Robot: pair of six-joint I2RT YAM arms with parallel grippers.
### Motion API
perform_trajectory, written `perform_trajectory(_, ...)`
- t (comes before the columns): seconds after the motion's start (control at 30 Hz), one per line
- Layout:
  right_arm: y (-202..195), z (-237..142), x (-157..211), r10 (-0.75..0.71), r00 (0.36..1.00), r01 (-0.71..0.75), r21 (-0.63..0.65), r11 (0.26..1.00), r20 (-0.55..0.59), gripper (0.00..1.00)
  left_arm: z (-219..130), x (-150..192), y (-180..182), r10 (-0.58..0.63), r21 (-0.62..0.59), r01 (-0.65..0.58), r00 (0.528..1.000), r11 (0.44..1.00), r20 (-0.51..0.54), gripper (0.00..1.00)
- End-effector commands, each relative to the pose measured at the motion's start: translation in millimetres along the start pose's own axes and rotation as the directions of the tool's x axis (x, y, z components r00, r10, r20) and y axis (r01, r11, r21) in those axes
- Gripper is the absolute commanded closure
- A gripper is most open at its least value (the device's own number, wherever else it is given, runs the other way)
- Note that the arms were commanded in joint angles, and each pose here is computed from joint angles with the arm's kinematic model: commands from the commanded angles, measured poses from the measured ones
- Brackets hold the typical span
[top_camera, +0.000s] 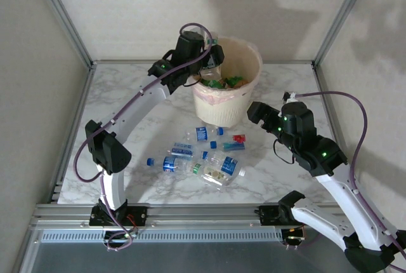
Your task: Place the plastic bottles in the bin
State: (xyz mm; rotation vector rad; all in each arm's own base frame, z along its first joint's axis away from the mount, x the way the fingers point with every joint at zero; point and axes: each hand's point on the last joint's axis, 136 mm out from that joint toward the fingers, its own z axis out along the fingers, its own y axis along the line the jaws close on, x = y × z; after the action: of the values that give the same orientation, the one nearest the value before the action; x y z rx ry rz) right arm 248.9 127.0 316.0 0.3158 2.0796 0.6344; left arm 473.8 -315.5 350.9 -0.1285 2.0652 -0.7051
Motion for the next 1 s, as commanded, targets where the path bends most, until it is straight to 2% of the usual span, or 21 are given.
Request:
perform_trajectory(0.0, -5, -2, 3, -0.009, 1.000, 0.009, 0.025, 1.000, -0.006, 0.07, -7, -6, -13, 0.032, 0.017, -0.032, 0.999, 0.999, 0.017, 0.29)
perform_trajectory(0.2, -1, -10, -6, -0.019, 1.000, 0.019, 0.021, 1.000, 0.012, 0.05, -18, -9, -21, 0.052, 0.013, -0.052, 0.998, 0.999, 0.033, 0.17)
perform_trajectory(0.3, 4, -11, -10, -0.028, 1.000, 0.028, 0.010, 1.000, 0.009, 0.05, -31, -17, -27, 0.071, 0.003, -0.072, 0.996, 0.997, 0.058, 0.14)
perform_trajectory(0.4, 10, -9, -7, -0.050, 0.999, 0.049, -0.014, 0.999, -0.014, 0.05, -60, -34, -39, 0.087, 0.012, -0.089, 0.988, 0.996, 0.124, 0.12)
perform_trajectory(0.53, 18, -3, 10, -0.084, 0.993, 0.078, -0.075, 0.994, -0.083, 0.06, -108, -58, -38, 0.070, 0.019, -0.077, 0.972, 0.997, 0.223, 0.00)
perform_trajectory(0.57, 20, -2, 18, -0.095, 0.990, 0.085, -0.096, 0.992, -0.105, 0.06, -120, -63, -35, 0.063, 0.022, -0.071, 0.967, 0.997, 0.247, 0.00)
perform_trajectory(0.67, 19, 4, 43, -0.126, 0.977, 0.104, -0.130, 0.986, -0.170, 0.06, -147, -66, -17, 0.035, 0.021, -0.043, 0.957, 0.999, 0.289, 0.00)
perform_trajectory(0.77, 12, 12, 73, -0.149, 0.956, 0.121, -0.127, 0.985, -0.251, 0.05, -164, -56, 14, 0.010, 0.000, -0.011, 0.958, 1.000, 0.288, 0.00)
perform_trajectory(0.97, 11, 27, 130, -0.228, 0.899, 0.193, -0.129, 0.973, -0.373, 0.04, -184, -7, 100, -0.094, -0.076, 0.115, 0.967, 0.990, 0.236, 0.01)
